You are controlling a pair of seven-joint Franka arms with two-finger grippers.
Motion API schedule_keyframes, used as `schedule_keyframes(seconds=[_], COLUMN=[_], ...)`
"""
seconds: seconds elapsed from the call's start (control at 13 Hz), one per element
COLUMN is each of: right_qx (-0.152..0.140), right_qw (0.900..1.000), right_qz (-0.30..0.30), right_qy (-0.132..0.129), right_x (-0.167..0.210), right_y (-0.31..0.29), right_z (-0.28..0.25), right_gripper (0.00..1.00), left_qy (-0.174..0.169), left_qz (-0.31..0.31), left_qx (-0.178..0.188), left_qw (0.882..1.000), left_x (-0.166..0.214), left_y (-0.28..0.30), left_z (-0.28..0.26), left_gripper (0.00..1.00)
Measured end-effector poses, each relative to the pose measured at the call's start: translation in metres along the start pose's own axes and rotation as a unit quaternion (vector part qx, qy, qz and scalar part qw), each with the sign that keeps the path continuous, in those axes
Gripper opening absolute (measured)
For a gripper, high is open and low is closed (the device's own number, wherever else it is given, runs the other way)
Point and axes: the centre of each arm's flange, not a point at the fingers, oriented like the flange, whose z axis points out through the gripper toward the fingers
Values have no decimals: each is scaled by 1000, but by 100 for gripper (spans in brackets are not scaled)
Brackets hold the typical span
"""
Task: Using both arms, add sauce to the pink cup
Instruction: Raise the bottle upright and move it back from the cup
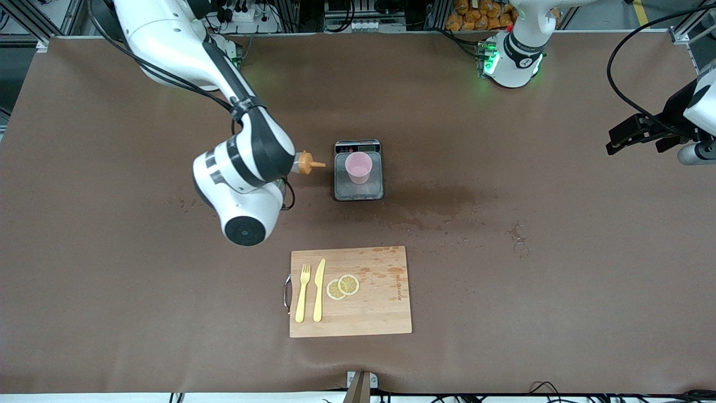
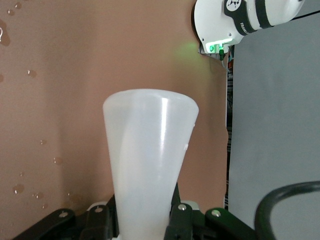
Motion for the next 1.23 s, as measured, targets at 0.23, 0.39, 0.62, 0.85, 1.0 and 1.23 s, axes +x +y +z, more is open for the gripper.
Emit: schedule_keyframes(seconds=[0.23,0.39,0.62,0.85,1.0,1.23], right_qx=[-17,-20,-28,-40,-45,-53], right_qw=[998,996,989,979,972,954], right_qz=[-41,-66,-112,-153,-182,-235], right_qy=[-41,-59,-93,-127,-144,-181], right_x=[26,47,87,137,165,216], right_y=[6,7,14,17,16,12], right_z=[-17,-27,-43,-55,-57,-53], right_gripper=[36,36,36,36,36,36], left_qy=[-1,-2,-3,-3,-4,-4], left_qz=[0,1,1,2,3,9], left_qx=[0,0,0,0,0,1], left_qw=[1000,1000,1000,1000,1000,1000], left_x=[0,0,0,0,-1,-1], left_y=[1,1,1,2,4,11], left_z=[1,2,3,3,3,4], left_gripper=[100,100,100,100,100,100])
